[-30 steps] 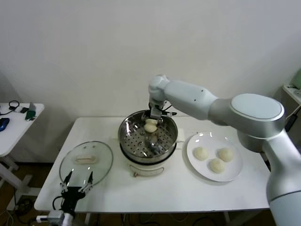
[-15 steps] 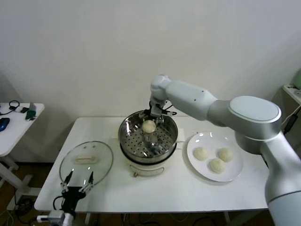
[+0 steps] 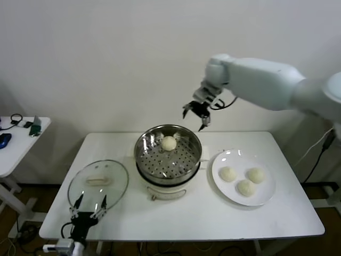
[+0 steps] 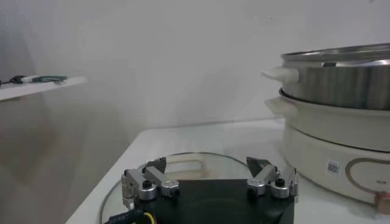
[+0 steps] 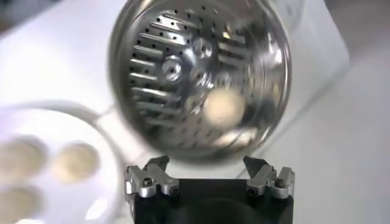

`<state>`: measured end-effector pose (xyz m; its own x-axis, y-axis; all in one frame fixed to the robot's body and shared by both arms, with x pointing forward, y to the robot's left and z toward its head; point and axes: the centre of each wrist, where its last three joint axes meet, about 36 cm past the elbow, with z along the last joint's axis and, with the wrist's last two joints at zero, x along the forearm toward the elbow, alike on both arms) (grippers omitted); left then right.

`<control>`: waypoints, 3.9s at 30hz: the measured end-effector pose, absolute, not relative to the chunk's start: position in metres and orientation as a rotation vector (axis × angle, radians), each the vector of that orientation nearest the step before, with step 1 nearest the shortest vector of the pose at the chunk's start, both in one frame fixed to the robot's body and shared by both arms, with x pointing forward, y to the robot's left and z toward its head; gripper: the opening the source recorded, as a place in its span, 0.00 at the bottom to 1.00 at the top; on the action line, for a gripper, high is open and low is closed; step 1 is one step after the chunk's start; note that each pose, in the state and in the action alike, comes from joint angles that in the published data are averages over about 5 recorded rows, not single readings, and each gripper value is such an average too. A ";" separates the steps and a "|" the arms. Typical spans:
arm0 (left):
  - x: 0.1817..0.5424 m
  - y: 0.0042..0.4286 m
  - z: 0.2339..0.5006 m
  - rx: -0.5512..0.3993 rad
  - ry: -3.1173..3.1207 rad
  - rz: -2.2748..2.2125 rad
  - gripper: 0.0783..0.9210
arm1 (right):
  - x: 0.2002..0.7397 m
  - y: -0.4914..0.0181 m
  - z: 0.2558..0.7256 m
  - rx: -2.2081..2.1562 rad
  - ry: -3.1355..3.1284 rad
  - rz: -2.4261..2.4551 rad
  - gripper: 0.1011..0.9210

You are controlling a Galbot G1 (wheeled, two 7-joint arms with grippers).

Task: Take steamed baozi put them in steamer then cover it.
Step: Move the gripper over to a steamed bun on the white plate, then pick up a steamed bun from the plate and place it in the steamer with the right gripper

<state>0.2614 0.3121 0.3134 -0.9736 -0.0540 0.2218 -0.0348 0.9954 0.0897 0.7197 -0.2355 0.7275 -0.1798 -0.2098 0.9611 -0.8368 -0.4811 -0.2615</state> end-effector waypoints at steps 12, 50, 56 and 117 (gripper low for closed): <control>0.264 0.313 0.315 0.067 -2.920 -0.123 0.88 | 0.666 -0.321 0.649 1.381 -1.358 1.315 0.88; 0.259 0.315 0.306 0.090 -2.916 -0.121 0.88 | 0.670 -0.299 0.470 1.171 -1.336 1.300 0.88; 0.260 0.316 0.306 0.088 -2.917 -0.125 0.88 | 0.672 -0.296 0.462 1.175 -1.346 1.288 0.85; 0.263 0.314 0.325 0.096 -2.960 -0.129 0.88 | 0.665 -0.017 0.669 1.565 -1.334 1.573 0.65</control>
<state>0.2634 0.3143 0.3250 -0.9822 -0.0717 0.1736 -0.0563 0.9942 0.0920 0.6653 -0.0170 0.6695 -0.1746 -0.2574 0.9504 -0.8955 -0.3599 -0.2620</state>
